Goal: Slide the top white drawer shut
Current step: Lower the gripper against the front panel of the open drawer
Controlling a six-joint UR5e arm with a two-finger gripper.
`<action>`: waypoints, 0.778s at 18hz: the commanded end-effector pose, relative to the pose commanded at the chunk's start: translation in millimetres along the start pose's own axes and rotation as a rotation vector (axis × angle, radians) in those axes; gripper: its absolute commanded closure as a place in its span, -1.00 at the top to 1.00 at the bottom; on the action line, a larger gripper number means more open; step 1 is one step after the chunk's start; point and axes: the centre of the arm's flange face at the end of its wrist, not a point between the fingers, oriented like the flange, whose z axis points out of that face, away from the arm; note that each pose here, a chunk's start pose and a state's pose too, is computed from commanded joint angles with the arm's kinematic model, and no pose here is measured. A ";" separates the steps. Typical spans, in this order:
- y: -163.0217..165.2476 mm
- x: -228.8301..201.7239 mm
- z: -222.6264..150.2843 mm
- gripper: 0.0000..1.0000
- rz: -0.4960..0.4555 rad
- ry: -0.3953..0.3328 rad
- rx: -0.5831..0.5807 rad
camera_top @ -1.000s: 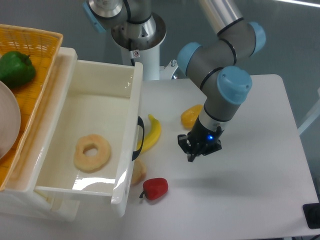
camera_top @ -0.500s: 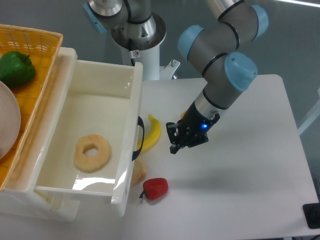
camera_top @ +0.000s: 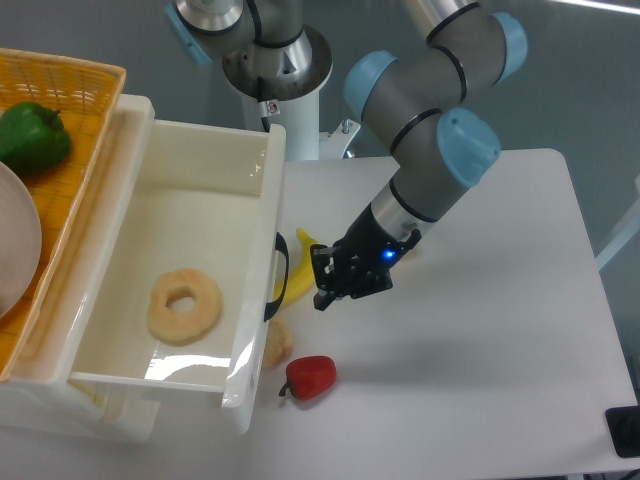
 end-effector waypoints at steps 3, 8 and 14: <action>3.3 11.0 -2.5 -0.97 -0.004 0.010 -0.018; 7.1 22.6 1.7 -0.97 -0.007 0.026 -0.052; 7.4 32.5 4.1 -0.96 0.000 0.033 -0.062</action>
